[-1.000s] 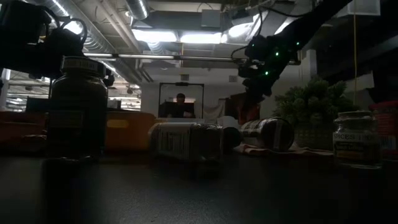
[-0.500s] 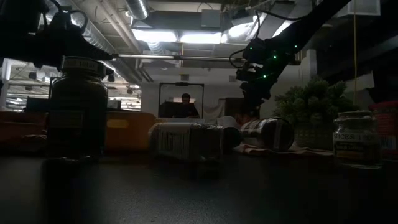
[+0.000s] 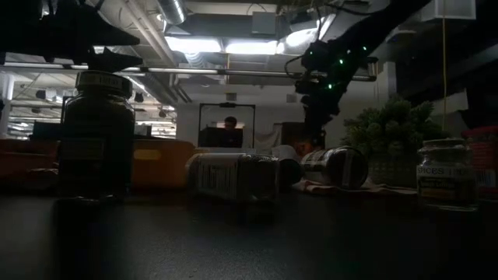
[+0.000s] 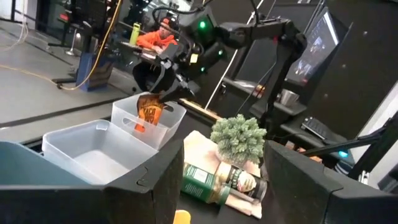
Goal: Sort spices by type
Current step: Put the top orange seasoning pack into the right transparent bin
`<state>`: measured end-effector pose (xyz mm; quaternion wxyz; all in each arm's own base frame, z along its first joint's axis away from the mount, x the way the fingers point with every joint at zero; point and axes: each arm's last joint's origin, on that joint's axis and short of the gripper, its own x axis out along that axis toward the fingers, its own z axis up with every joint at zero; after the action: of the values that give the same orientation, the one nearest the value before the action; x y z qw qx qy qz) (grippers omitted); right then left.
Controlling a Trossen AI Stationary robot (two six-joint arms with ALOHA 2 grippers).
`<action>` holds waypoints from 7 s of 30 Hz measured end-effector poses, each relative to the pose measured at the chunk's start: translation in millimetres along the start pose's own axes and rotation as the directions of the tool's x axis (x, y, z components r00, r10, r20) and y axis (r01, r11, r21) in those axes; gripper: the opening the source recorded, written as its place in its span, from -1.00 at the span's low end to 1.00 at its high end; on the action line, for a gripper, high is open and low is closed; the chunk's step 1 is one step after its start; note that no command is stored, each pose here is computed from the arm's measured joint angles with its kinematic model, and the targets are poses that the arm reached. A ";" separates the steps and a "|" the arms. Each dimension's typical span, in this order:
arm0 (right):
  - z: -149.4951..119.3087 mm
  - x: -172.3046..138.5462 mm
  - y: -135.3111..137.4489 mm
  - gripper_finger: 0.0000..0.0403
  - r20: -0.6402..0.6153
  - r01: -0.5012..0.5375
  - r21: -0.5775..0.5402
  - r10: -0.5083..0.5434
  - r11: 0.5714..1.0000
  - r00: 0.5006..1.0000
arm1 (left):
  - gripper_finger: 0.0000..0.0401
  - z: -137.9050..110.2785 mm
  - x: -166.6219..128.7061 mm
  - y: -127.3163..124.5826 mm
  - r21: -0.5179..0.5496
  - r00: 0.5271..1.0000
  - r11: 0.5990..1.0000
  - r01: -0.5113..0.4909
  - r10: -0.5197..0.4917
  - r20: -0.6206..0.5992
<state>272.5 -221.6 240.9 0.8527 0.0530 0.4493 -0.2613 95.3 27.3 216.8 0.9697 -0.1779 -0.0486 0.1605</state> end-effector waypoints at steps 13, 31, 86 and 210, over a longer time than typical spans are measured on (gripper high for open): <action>38.2 -60.5 -10.2 -0.06 -0.102 0.001 0.003 0.000 1.000 0.995 | 0.02 2.7 -0.3 -1.0 -0.075 1.000 0.997 0.005 -0.005 0.010; 41.9 -66.8 -10.6 -0.06 -0.101 -0.007 0.005 0.008 1.000 0.995 | 0.02 87.4 36.7 -36.6 -0.039 0.856 0.968 -0.246 0.198 -0.477; 41.7 -66.5 -10.8 -0.06 -0.103 -0.007 0.005 0.008 1.000 0.995 | 0.02 -65.9 79.6 18.5 0.367 -0.095 0.606 -0.706 0.433 -0.897; 80.9 -35.1 165.5 -0.06 0.162 -0.529 0.173 0.505 0.831 0.848 | -0.94 -13.1 172.7 -42.3 0.178 0.872 0.978 -0.108 0.179 -0.455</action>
<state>397.7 -92.0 292.6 0.9043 0.2484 0.3402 -0.0695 272.6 42.3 226.3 0.9483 -0.1427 0.2123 0.1876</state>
